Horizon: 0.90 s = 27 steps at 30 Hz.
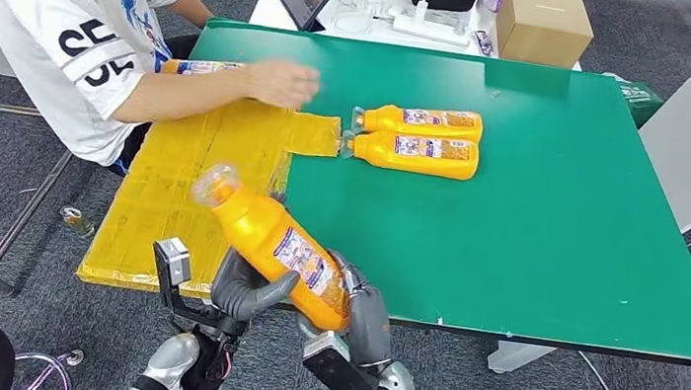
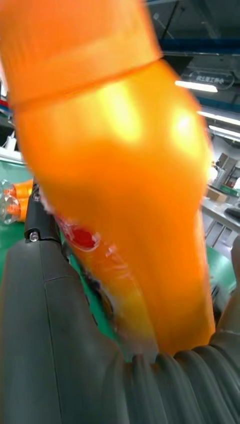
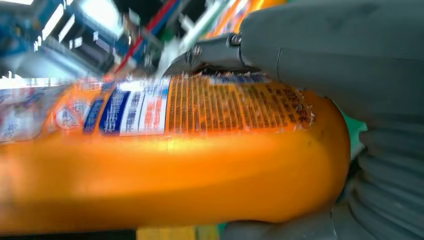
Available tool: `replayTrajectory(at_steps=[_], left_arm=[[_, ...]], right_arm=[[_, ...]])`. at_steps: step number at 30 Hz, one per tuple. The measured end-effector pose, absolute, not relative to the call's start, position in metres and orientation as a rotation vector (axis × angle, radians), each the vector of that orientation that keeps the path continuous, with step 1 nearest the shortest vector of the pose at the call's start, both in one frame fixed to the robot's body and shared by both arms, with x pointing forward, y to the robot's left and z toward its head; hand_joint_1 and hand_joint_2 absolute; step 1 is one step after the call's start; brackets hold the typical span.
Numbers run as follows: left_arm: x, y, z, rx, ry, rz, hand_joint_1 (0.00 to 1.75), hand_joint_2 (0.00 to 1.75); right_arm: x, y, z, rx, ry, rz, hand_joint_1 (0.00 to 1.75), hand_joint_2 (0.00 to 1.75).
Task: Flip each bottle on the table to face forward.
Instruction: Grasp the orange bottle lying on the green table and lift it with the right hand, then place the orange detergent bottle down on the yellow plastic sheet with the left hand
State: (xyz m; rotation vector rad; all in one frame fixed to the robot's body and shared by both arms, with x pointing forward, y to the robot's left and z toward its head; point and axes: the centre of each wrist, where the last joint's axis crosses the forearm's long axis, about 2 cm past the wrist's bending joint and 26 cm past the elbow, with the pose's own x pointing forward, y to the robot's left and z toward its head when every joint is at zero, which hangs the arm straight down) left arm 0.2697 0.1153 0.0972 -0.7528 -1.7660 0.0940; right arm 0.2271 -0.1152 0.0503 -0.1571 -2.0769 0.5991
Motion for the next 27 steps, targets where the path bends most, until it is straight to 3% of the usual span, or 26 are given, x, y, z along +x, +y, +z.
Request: replayTrajectory(at_steps=[8, 20, 21, 24, 25, 27], left_arm=[[0.272, 0.118, 0.091, -0.742, -1.737, 0.068, 0.00, 1.75], [0.270, 0.126, 0.081, -0.712, -1.718, 0.034, 0.00, 1.75], [0.270, 0.126, 0.080, -0.711, -1.718, 0.033, 0.23, 1.75], [0.270, 0.126, 0.080, -0.703, -1.723, 0.022, 1.54, 1.75], [0.270, 0.126, 0.080, -0.701, -1.725, 0.017, 1.75, 1.75], [0.270, 0.126, 0.080, -0.708, -1.727, 0.015, 1.75, 1.75]], right_arm=[[0.226, -0.087, 0.037, -0.032, -1.996, 0.703, 1.75, 1.75], [0.226, -0.079, 0.028, 0.012, -1.937, 0.745, 1.75, 1.75], [0.226, -0.078, 0.028, 0.013, -1.936, 0.746, 1.75, 1.75], [0.226, -0.078, 0.027, 0.016, -1.931, 0.742, 1.75, 1.75], [0.226, -0.077, 0.027, 0.017, -1.929, 0.739, 1.75, 1.75], [0.226, -0.077, 0.027, 0.019, -1.926, 0.732, 1.75, 1.75]])
